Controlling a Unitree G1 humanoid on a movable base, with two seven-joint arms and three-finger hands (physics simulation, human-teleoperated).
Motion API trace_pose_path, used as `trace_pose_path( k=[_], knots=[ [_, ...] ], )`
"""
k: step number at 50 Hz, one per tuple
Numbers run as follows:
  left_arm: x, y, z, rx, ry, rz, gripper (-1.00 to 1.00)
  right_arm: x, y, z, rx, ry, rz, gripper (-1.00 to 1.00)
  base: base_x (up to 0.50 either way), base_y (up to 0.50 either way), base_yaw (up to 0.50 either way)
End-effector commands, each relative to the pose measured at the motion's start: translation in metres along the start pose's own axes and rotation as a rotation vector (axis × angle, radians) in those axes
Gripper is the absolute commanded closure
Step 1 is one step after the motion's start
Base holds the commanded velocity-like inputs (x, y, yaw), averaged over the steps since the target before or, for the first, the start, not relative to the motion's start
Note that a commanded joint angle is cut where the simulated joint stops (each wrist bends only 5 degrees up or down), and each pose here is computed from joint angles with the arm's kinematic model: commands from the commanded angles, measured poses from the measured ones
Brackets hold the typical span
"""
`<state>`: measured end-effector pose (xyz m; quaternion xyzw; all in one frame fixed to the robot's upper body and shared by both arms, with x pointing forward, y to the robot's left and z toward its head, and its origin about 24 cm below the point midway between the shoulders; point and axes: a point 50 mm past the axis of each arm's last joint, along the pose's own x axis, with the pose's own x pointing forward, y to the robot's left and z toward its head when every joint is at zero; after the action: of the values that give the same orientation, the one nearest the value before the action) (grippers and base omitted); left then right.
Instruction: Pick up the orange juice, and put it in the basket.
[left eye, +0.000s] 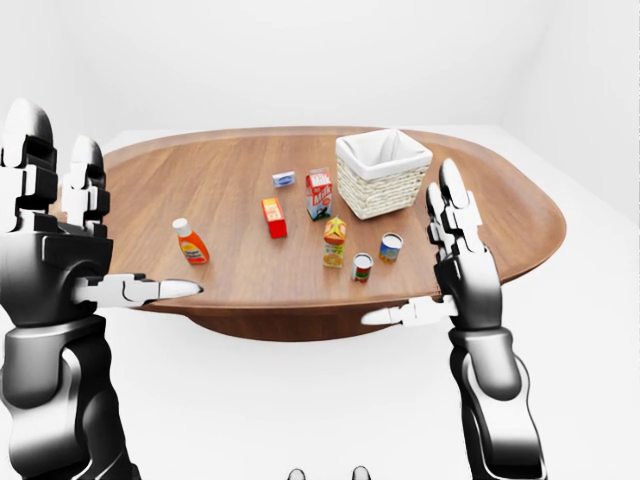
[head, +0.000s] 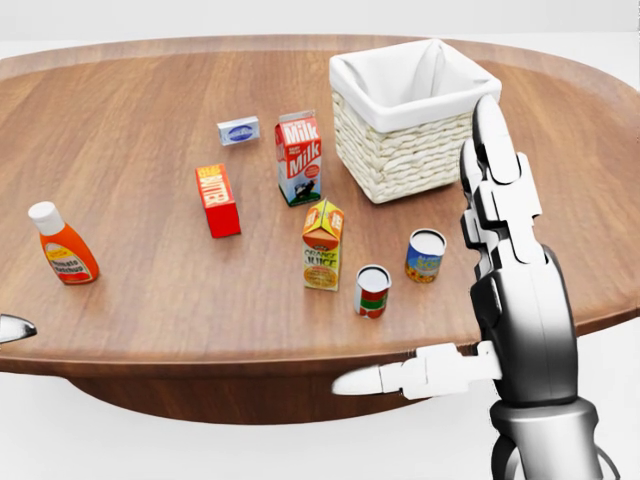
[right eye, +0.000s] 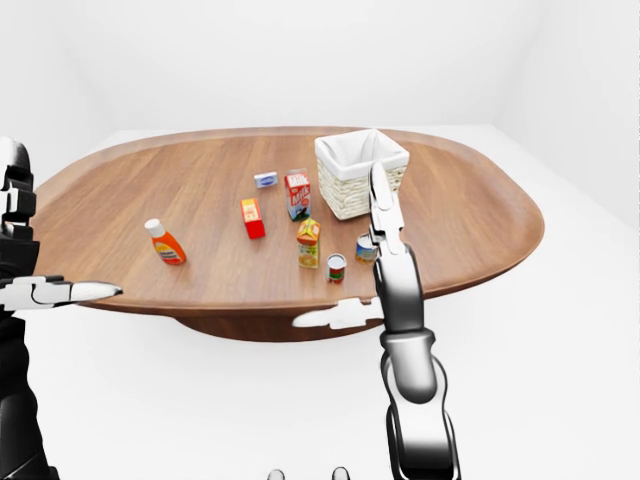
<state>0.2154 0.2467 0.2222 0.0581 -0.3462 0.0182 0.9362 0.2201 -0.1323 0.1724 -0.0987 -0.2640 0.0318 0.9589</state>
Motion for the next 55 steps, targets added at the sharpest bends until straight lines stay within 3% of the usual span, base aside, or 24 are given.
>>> trace_pose_path(
  k=[1,4,14,27,55],
  knots=[
    [-0.001,0.004,-0.002,-0.016,0.008,0.016,-1.00,0.000,0.002,0.011,-0.065,-0.046,0.023,-1.00,0.07,-0.50,0.00],
    [-0.002,0.004,0.004,-0.012,-0.011,0.015,-1.00,0.000,0.003,0.010,-0.070,-0.037,0.027,-1.00,0.07,-0.50,0.00],
    [0.000,0.003,-0.010,-0.023,0.040,0.013,-1.00,-0.001,0.004,0.009,-0.115,-0.031,0.043,-1.00,0.15,-0.49,0.00],
    [0.000,0.002,-0.018,-0.032,0.072,0.009,-1.00,-0.002,0.006,0.002,-0.170,0.005,0.062,-1.00,0.49,-0.19,0.00],
    [-0.003,0.002,-0.001,-0.021,0.008,0.004,-1.00,-0.005,0.010,0.006,-0.202,-0.001,0.093,-1.00,0.50,-0.12,0.00]
  ],
)
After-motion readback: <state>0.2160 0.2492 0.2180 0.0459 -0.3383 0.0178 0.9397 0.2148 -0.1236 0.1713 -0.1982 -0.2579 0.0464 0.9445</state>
